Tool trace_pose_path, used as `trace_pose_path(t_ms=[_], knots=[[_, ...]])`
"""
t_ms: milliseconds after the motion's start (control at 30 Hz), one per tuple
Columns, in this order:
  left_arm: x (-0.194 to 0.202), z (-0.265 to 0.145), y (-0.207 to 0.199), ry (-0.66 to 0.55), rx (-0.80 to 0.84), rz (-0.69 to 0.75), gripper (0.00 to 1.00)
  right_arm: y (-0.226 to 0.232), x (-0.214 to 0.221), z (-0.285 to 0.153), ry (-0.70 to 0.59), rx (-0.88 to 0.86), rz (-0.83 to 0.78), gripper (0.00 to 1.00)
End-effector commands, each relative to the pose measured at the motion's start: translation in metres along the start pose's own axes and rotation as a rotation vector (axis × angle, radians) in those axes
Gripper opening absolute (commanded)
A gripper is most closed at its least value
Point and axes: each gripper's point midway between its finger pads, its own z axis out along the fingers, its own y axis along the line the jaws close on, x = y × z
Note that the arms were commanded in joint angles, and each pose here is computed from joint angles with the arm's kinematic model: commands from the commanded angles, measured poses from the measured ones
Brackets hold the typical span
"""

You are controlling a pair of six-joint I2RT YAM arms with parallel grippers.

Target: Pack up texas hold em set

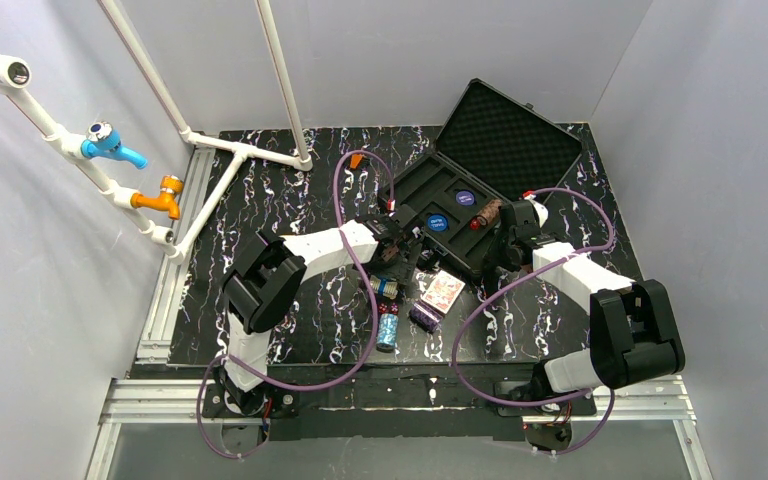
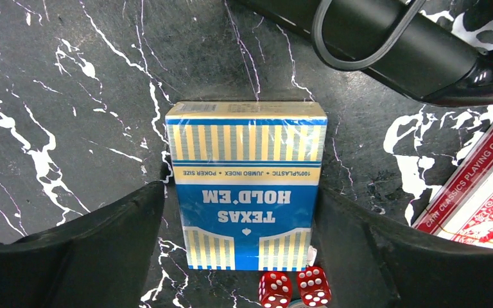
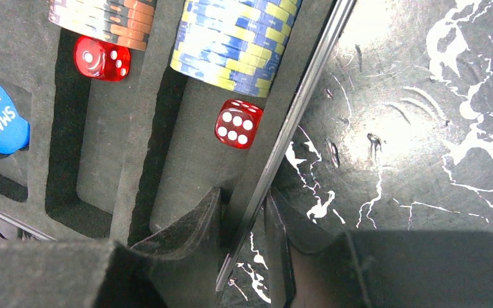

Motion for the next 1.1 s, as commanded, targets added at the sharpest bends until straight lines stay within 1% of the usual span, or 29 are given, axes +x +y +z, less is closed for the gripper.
trace_pose_path(t_ms=[0, 167, 233, 300, 433, 500, 633, 700, 733, 767, 867, 900, 967, 1067], knots=[[0.001, -0.002, 0.005, 0.008, -0.036, 0.01, 0.8, -0.004, 0.033, 0.0, 0.115, -0.007, -0.053, 0.27], [0.0, -0.005, 0.003, 0.008, -0.024, -0.001, 0.65, -0.004, 0.033, 0.001, 0.116, -0.008, -0.056, 0.27], [0.0, -0.005, 0.001, 0.009, -0.024, -0.033, 0.64, -0.004, 0.031, 0.0, 0.111, -0.006, -0.057, 0.27], [-0.002, -0.007, 0.003, 0.011, -0.05, -0.089, 0.63, -0.004, 0.028, -0.001, 0.105, -0.004, -0.062, 0.31], [-0.002, -0.011, 0.017, 0.02, -0.171, -0.231, 0.62, 0.001, 0.022, -0.006, 0.097, -0.023, -0.083, 0.44], [-0.002, -0.013, 0.023, 0.015, -0.206, -0.3, 0.61, 0.004, 0.02, -0.009, 0.094, -0.042, -0.099, 0.55], [-0.003, -0.012, 0.03, 0.005, -0.225, -0.403, 0.63, 0.008, 0.012, -0.017, 0.073, -0.059, -0.123, 0.76], [-0.003, -0.012, 0.032, 0.005, -0.225, -0.439, 0.65, 0.009, 0.008, -0.022, 0.061, -0.057, -0.134, 0.83], [-0.003, -0.012, 0.033, 0.004, -0.22, -0.449, 0.68, 0.01, 0.004, -0.024, 0.05, -0.059, -0.14, 0.86], [-0.004, -0.013, 0.032, -0.003, -0.207, -0.451, 0.73, 0.011, 0.001, -0.027, 0.044, -0.063, -0.149, 0.88], [-0.01, -0.018, 0.027, -0.044, -0.141, -0.439, 0.95, 0.017, -0.007, -0.036, 0.023, -0.091, -0.182, 0.94], [-0.014, -0.023, 0.025, -0.068, -0.114, -0.435, 0.98, 0.02, -0.012, -0.04, 0.011, -0.104, -0.189, 0.95], [-0.02, -0.032, 0.023, -0.098, -0.076, -0.414, 0.98, 0.025, -0.018, -0.048, -0.007, -0.125, -0.203, 0.98], [-0.028, -0.051, 0.023, -0.13, -0.035, -0.357, 0.98, 0.035, -0.029, -0.061, -0.034, -0.159, -0.222, 0.98]])
